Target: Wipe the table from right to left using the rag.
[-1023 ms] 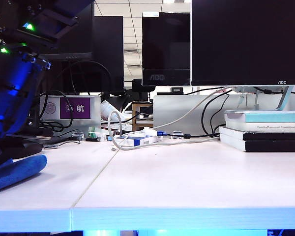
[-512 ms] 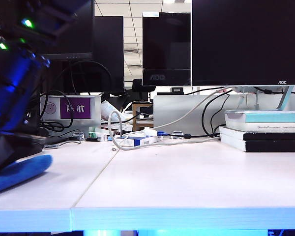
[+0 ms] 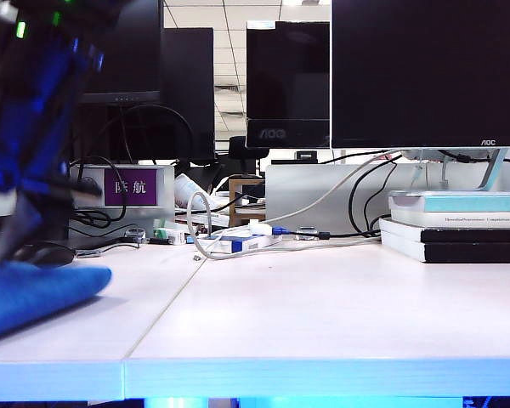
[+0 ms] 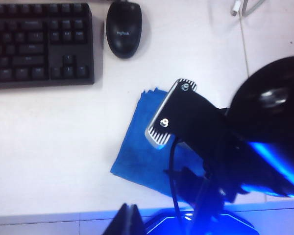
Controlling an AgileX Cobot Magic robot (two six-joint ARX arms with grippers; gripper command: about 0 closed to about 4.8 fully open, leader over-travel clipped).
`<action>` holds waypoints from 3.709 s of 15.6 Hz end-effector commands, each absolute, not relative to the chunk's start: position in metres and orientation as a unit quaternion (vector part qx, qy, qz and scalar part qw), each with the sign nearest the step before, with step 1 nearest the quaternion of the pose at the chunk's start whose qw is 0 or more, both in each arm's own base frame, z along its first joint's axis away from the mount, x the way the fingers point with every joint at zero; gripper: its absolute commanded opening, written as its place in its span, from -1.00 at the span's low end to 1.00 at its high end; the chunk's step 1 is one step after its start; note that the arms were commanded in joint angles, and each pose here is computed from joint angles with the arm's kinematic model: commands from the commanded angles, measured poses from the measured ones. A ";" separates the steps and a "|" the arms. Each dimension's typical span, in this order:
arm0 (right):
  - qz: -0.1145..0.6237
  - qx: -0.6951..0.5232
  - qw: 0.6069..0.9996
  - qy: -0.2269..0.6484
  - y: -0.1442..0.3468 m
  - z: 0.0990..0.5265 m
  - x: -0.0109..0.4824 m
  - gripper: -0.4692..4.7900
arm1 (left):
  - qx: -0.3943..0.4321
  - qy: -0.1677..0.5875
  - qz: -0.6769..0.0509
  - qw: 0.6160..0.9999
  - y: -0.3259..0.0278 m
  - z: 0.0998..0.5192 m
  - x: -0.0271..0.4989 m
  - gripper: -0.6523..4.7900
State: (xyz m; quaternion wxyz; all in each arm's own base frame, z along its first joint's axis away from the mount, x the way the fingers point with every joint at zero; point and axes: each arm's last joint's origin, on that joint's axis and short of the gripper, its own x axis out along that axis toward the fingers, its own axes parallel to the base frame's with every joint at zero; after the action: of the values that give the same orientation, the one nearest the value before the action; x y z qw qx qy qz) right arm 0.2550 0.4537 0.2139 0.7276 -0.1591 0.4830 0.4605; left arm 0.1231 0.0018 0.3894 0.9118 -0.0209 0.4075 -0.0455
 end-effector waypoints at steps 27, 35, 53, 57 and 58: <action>0.489 -0.129 0.700 0.504 0.430 0.239 0.269 -0.01 | -0.142 0.423 -0.168 0.879 0.028 0.241 0.167 -0.78; 0.487 -0.133 0.696 0.511 0.429 0.238 0.268 -0.10 | -0.136 0.431 -0.174 0.875 0.032 0.228 0.182 -0.78; 0.492 -0.124 0.695 0.510 0.422 0.251 0.270 0.75 | -0.163 0.462 -0.244 0.837 0.040 0.178 0.224 -0.78; 0.503 -0.115 0.707 0.484 0.423 0.270 0.272 0.75 | -0.161 0.472 -0.247 0.831 0.042 0.168 0.228 -0.78; 0.505 -0.112 0.711 0.477 0.423 0.276 0.272 0.75 | -0.151 0.474 -0.240 0.833 0.042 0.168 0.229 -0.78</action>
State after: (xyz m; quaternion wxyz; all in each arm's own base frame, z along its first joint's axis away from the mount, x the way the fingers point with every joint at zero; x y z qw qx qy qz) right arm 0.2727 0.4237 0.2644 0.7051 -0.1178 0.4927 0.4962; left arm 0.2281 0.0419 0.1674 0.8282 -0.1653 0.4773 -0.2428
